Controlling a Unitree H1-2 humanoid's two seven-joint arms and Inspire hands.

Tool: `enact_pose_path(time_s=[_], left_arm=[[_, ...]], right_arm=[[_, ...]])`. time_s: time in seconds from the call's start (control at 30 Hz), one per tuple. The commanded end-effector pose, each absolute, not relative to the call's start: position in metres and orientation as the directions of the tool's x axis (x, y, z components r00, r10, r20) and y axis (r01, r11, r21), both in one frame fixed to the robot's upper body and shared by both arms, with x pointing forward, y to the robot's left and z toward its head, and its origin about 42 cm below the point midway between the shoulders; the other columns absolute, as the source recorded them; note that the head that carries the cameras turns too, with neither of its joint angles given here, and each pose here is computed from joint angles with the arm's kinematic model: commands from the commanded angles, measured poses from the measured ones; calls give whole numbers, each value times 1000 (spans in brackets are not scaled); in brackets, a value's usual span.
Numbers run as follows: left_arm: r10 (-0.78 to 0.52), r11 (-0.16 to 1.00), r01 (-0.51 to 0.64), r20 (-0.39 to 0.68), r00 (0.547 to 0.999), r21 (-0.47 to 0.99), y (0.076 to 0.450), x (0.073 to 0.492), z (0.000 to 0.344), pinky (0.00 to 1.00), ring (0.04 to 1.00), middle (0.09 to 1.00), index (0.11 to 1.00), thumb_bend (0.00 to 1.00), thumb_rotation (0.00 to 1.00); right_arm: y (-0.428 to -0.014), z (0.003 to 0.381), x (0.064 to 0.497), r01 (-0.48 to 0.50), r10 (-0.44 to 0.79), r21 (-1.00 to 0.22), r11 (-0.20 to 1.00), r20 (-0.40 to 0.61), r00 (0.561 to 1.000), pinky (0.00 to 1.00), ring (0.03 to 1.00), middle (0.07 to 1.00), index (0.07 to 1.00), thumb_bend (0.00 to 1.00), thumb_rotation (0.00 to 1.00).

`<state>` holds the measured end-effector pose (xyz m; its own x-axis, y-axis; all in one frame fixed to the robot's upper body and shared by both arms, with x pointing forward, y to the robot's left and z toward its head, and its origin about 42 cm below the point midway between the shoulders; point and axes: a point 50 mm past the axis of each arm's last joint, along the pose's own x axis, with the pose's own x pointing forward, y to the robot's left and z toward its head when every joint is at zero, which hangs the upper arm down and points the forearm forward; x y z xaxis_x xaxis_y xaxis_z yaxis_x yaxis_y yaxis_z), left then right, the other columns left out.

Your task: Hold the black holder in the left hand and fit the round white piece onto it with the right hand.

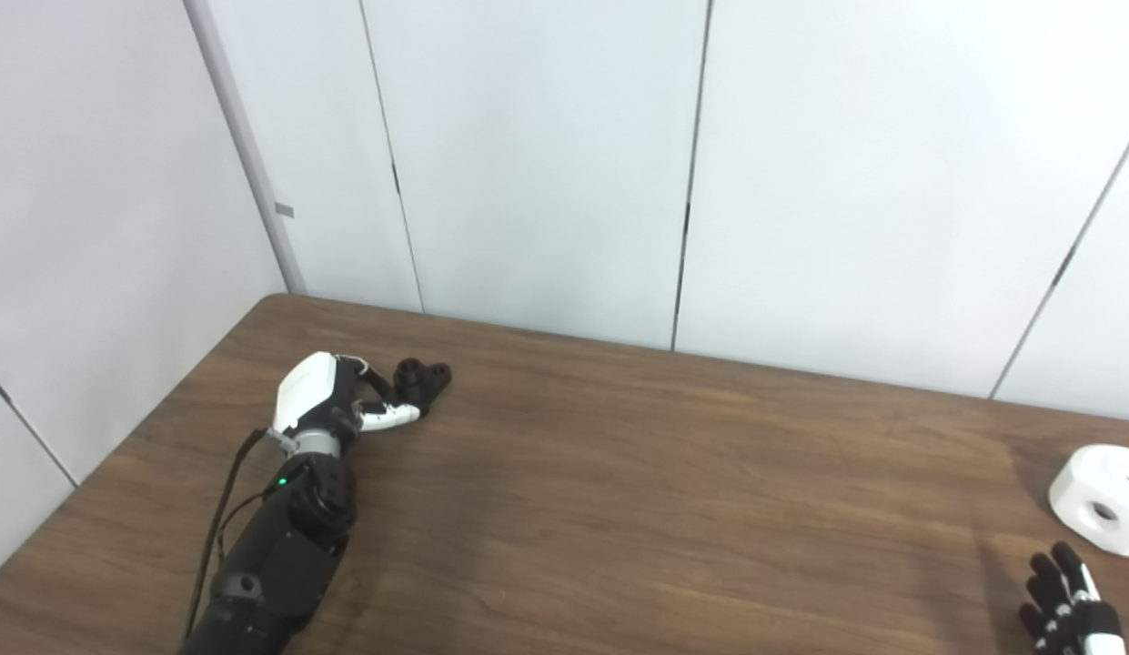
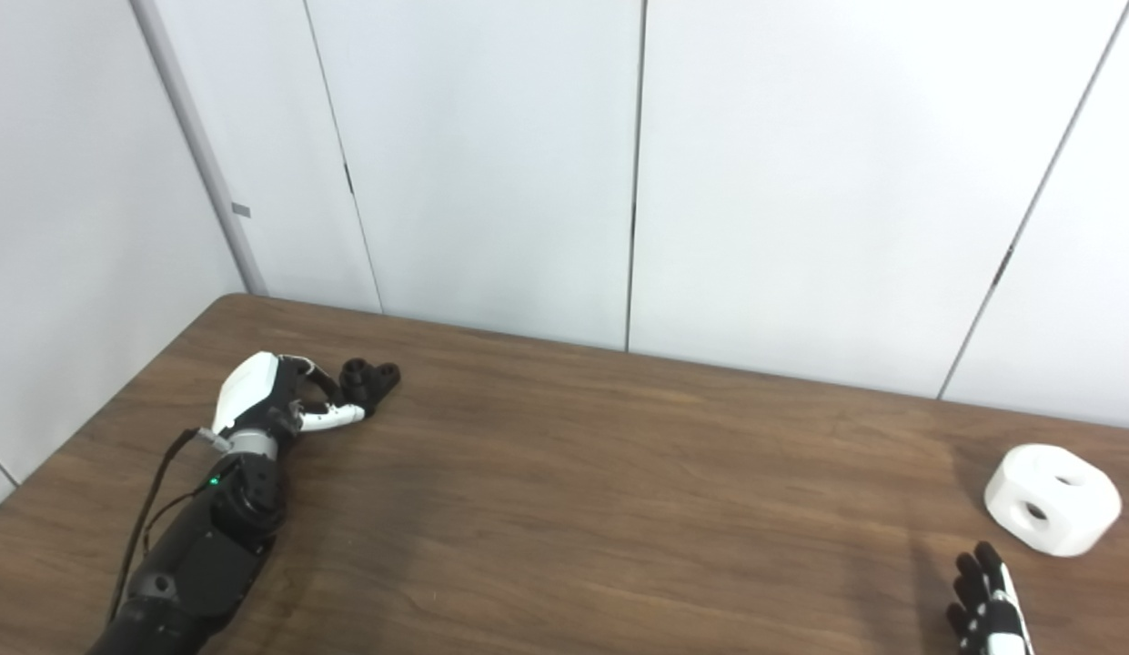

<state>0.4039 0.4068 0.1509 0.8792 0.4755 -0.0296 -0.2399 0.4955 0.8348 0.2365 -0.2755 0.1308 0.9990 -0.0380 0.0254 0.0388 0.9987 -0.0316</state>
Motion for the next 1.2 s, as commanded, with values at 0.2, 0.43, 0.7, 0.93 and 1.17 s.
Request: enact_pose_path(time_s=[0.2,0.43,0.7,0.93,1.17], left_arm=[[460,463,-258,19,888,848,417,410,170,922,930,811,486,519,42],[438,461,-244,21,899,853,413,407,170,887,914,804,486,519,43],[372,503,-219,18,928,836,395,395,169,878,921,808,487,518,41],[300,531,-173,6,954,830,361,383,162,880,922,814,486,518,42],[179,535,-119,25,984,837,324,373,158,909,916,804,486,518,42]], right_arm=[[-272,146,240,36,-34,-19,999,96,995,1000,996,977,1000,503,1000],[-271,147,240,34,-31,-24,999,96,995,1000,999,975,1000,492,1000],[-269,147,240,36,-33,-35,999,84,996,1000,994,972,1000,512,1000],[-264,147,243,30,-26,-36,999,91,996,1000,986,965,1000,516,1000],[-258,146,245,36,-34,-19,999,94,995,1000,992,968,1000,493,1000]])
